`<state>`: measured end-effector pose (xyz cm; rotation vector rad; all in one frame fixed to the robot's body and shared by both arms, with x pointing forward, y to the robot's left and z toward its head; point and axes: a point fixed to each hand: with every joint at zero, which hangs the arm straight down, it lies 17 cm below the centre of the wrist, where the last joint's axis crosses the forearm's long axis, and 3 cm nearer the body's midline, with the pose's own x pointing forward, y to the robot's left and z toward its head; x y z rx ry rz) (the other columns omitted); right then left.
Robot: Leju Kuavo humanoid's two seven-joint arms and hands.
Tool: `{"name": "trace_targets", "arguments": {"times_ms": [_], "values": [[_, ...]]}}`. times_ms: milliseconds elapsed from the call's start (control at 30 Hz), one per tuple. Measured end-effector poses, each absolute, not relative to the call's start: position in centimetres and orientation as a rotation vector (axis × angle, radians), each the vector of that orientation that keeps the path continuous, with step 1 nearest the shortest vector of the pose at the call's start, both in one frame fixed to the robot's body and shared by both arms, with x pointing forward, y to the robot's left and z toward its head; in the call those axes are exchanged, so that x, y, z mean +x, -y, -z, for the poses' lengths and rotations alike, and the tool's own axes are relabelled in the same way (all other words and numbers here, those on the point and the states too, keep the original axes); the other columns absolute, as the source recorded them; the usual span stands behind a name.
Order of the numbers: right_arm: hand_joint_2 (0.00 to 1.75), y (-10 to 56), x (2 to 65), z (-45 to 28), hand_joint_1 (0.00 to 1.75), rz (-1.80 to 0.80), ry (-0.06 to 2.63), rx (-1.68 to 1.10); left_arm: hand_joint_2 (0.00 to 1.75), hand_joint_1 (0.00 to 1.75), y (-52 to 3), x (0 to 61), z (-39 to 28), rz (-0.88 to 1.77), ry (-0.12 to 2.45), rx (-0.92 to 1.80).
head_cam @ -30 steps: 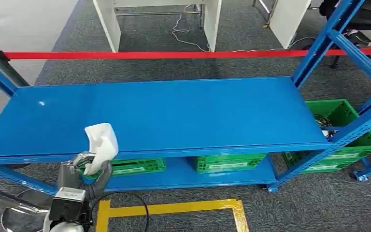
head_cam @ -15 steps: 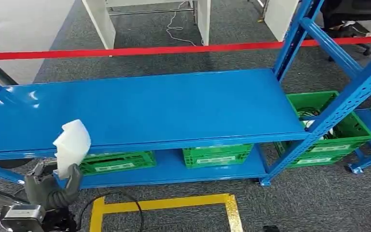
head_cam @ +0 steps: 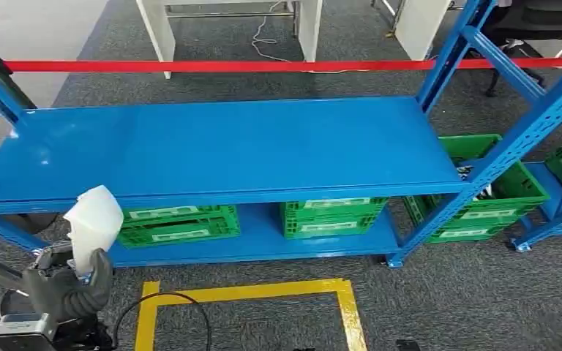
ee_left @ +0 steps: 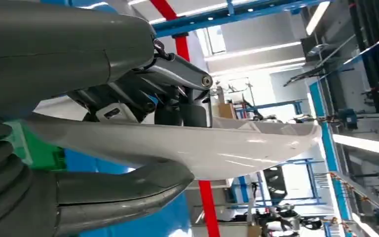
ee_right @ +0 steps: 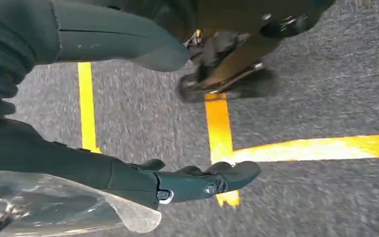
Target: Take the parts from the cabinet and place them on the table.
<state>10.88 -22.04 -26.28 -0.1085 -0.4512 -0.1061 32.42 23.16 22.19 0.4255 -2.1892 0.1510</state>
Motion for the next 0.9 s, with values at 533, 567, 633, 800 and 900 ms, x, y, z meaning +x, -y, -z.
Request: {"name": "trace_targets", "arguments": {"times_ms": [533, 567, 633, 800, 900], "values": [[1.75, 20.8, 11.4, 26.1, 0.00, 0.063, 0.466, -0.049, 1.75, 1.75, -25.0, 32.4, -21.1, -0.189, 2.151, 0.448], [1.75, 20.7, 11.4, 26.1, 0.00, 0.058, 0.465, -0.047, 1.75, 1.75, -25.1, 32.4, -21.0, -0.193, 2.149, 0.450], [1.75, 20.7, 11.4, 26.1, 0.00, 0.050, 0.466, -0.046, 1.75, 1.75, -25.2, 32.5, -21.0, -0.200, 2.147, 0.453], [1.75, 20.6, 11.2, 26.1, 0.00, 0.026, 0.465, -0.043, 1.75, 1.75, -25.6, 32.4, -20.7, -0.213, 2.134, 0.466], [1.75, 20.5, 11.3, 26.1, 0.00, -0.001, 0.467, -0.036, 1.75, 1.75, -25.7, 32.3, -20.5, -0.212, 2.128, 0.464]]}}
